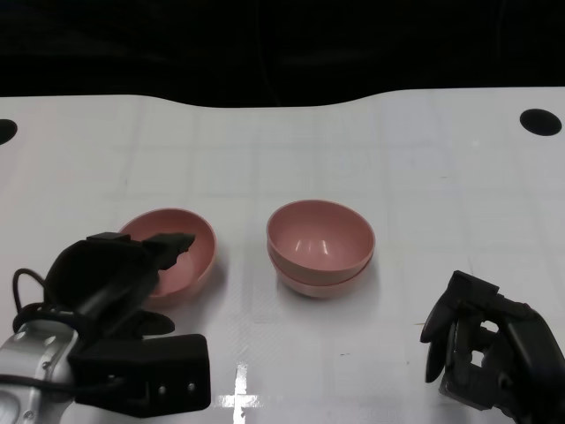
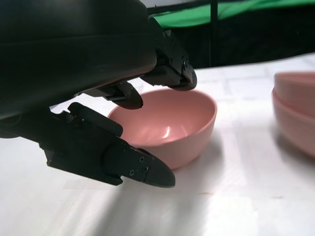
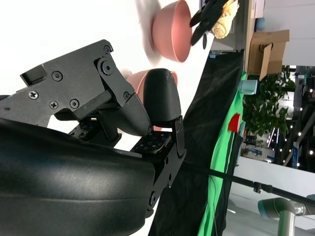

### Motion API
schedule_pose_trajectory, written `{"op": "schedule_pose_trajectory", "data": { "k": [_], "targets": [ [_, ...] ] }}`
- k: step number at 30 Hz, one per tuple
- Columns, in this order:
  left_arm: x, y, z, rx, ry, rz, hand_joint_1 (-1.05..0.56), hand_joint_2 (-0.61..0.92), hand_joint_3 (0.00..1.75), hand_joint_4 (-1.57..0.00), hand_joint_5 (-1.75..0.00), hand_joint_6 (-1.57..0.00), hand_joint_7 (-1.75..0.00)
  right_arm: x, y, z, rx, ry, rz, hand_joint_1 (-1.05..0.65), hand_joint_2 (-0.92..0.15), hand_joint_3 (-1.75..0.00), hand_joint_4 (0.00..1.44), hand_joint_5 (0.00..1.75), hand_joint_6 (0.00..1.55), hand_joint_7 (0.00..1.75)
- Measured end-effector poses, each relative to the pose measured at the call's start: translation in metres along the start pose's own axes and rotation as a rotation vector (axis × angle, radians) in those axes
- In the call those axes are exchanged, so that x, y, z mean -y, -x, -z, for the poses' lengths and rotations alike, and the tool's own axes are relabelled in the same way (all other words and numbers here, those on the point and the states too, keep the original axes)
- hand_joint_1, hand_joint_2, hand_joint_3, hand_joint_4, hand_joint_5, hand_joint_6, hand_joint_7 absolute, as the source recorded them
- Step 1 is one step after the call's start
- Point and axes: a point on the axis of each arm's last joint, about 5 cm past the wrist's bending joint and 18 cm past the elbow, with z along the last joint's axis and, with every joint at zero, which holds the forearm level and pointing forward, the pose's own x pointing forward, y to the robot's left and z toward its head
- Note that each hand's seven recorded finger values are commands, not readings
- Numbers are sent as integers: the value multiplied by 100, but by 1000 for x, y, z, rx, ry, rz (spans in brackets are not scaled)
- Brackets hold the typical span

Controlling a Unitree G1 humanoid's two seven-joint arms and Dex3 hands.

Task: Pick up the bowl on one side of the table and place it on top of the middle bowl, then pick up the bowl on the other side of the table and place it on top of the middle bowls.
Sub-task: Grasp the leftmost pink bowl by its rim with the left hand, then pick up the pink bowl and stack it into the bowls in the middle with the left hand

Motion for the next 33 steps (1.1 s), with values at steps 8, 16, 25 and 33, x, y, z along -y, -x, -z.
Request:
{"op": "schedule_pose_trajectory", "data": {
  "k": [8,16,25,33],
  "targets": [
    [13,-20,4,2,-65,38,-27,92,17,-88,-76,-96,-9,0,1,-1,-10,5,2,-12,-38,-149,83,175,75,164],
    [22,-30,10,58,-44,-56,-22,79,72,-85,-174,-64,-168,-1,0,-3,-10,2,5,-10,-37,-150,83,175,75,161],
    [14,-39,4,98,-61,-95,-23,74,71,-83,-175,-69,-153,-5,-1,-2,-14,-19,19,-9,-35,-151,84,175,78,156],
    [6,-42,-3,171,-27,-228,-23,62,72,-82,-175,-63,-174,-7,1,-2,-27,-28,29,-8,-35,-152,84,175,79,154]
  ]
}}
